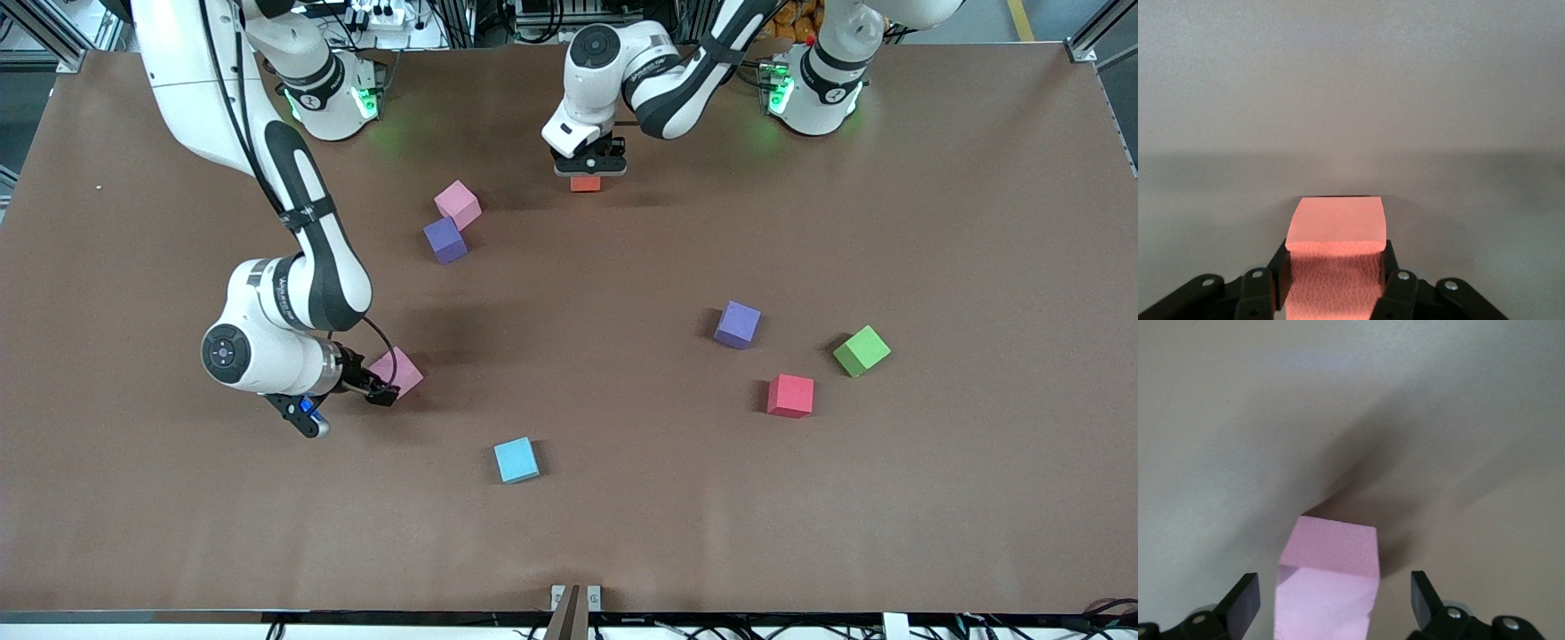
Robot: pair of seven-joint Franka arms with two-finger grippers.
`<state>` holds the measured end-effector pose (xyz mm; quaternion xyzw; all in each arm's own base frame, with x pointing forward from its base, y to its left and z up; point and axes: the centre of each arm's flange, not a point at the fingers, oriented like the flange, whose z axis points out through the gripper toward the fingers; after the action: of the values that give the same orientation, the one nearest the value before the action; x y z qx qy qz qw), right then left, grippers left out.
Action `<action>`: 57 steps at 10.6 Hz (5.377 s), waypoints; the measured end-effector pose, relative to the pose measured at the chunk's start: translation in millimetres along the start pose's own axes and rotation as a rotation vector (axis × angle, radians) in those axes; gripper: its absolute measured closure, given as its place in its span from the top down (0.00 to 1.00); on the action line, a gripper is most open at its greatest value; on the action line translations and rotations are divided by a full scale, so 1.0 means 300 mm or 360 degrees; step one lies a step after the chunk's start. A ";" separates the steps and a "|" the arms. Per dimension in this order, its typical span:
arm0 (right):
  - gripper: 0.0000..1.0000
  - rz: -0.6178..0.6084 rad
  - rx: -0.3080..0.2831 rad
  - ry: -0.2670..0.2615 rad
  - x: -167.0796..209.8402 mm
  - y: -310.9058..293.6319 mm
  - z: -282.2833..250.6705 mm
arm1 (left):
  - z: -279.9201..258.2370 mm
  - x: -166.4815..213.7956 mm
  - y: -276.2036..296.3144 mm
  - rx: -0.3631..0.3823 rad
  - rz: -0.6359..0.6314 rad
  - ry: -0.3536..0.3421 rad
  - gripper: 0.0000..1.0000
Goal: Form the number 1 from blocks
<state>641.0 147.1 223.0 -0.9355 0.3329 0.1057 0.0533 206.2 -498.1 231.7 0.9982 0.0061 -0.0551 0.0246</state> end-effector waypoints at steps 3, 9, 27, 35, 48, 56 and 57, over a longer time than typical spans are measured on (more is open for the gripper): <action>1.00 -0.0008 -0.0022 -0.0006 -0.023 0.000 0.027 | 0.008 0.017 0.014 -0.0007 -0.0007 -0.0009 0.54; 1.00 0.0012 0.0012 0.0022 -0.017 -0.010 0.069 | 0.001 0.088 0.037 -0.0039 -0.0060 -0.0004 0.94; 0.59 -0.0996 0.0033 0.0298 -0.883 -0.368 0.038 | -0.277 1.032 -0.863 0.0131 0.0564 0.0066 1.00; 0.59 -0.1219 -0.0010 0.0319 -1.446 -0.328 0.358 | -0.122 1.080 -0.895 0.0127 0.0598 0.0081 1.00; 0.59 -0.1140 -0.0046 0.0287 -1.668 -0.241 0.464 | -0.081 1.049 -0.817 0.0100 0.0356 0.0069 0.59; 1.00 -0.0929 0.0085 0.0250 -1.506 -0.186 0.215 | -0.123 1.027 -0.712 -0.0106 0.0227 0.0050 0.55; 1.00 -0.0879 0.0118 0.0233 -1.455 -0.156 0.139 | -0.138 1.016 -0.670 -0.0155 0.0217 0.0048 0.55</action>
<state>333.8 457.2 285.5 -0.9933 0.0721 0.0072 0.0900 510.5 -292.4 229.3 0.9946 -0.0587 -0.0378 0.0769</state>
